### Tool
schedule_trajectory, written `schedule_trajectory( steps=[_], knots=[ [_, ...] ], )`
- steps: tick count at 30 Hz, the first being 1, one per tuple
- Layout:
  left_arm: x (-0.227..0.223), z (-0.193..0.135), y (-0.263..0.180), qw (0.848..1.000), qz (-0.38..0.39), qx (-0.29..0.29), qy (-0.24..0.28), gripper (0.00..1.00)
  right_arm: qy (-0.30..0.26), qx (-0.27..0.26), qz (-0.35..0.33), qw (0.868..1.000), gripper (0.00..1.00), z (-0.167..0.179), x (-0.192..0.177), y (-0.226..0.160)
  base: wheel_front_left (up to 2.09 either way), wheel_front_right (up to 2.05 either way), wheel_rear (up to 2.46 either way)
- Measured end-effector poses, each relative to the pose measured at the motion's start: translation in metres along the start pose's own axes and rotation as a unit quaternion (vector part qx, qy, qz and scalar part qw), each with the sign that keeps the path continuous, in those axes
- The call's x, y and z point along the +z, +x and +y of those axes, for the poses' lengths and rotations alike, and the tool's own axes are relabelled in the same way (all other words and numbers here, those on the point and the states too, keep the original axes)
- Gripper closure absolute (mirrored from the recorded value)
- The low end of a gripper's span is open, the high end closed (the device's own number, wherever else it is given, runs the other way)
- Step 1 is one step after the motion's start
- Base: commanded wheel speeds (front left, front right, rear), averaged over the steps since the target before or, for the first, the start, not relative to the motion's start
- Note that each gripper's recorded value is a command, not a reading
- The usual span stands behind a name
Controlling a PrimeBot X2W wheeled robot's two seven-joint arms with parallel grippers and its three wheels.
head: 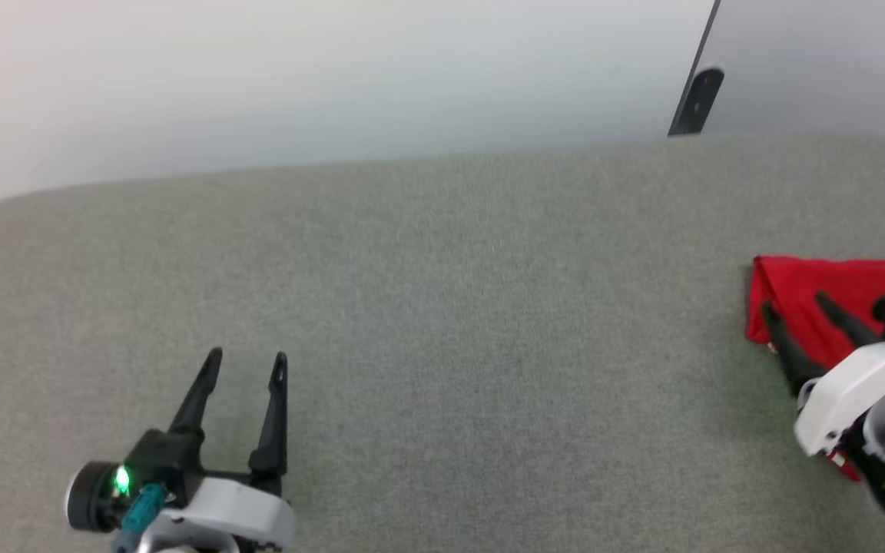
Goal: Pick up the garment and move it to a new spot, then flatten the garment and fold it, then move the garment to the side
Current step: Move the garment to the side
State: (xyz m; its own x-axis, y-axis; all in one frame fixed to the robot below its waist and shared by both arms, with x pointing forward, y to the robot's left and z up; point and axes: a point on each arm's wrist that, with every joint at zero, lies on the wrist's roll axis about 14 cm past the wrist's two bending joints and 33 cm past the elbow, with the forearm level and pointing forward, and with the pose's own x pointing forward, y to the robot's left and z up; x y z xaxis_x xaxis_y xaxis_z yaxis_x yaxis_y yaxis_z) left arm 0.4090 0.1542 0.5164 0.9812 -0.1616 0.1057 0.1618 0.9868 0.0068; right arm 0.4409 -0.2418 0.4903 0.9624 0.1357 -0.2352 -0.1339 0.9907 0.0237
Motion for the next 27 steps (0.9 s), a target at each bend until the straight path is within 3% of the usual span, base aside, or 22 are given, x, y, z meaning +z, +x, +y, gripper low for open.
schedule_trajectory(
  steps=[14,27],
  knots=[
    [-0.003,0.004,-0.045,1.000,0.015,0.018,-0.005,0.00,0.065,0.021,-0.067,0.995,0.00,0.046,0.010,-0.050,0.00,0.00,0.00],
    [-0.020,0.013,-0.090,0.997,0.046,0.064,-0.023,0.00,0.082,-0.006,-0.060,0.995,0.00,0.044,-0.002,-0.092,0.00,0.00,0.00]
  ],
)
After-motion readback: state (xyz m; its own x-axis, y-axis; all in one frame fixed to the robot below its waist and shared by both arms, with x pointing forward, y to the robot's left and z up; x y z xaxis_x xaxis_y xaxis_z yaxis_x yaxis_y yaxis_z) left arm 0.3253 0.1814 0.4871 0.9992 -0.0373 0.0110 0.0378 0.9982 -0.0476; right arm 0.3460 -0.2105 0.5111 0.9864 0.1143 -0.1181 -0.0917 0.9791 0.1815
